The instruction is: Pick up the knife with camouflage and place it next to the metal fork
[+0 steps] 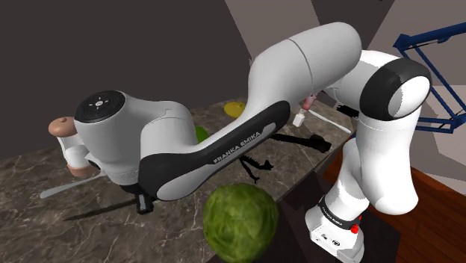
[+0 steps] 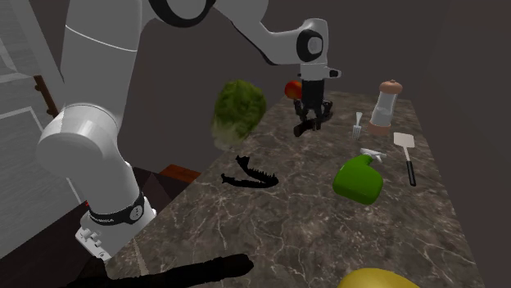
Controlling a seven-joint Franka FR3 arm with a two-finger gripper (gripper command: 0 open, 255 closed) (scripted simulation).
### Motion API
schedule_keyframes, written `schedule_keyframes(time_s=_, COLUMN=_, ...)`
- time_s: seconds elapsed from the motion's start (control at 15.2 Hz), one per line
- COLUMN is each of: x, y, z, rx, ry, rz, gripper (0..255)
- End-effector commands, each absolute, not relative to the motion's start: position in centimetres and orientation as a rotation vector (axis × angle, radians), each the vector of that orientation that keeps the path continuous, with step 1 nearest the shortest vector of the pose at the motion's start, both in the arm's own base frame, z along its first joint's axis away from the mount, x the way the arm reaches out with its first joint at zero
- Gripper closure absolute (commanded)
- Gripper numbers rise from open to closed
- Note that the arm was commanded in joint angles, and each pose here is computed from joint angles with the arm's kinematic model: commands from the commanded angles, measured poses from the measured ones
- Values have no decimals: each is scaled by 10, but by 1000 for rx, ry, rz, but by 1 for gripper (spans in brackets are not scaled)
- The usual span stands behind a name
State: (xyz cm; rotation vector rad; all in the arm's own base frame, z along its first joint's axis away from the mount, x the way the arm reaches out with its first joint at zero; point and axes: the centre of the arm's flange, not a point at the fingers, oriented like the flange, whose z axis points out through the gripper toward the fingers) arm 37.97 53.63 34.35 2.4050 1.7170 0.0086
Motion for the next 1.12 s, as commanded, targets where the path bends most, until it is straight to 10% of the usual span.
schedule_keyframes(time_s=0.0, x=379, y=536, z=343, rx=2403, ry=1716, rz=3, gripper=0)
schedule_keyframes(time_s=1.06, x=374, y=543, z=391, rx=2403, ry=1716, rz=3, gripper=0)
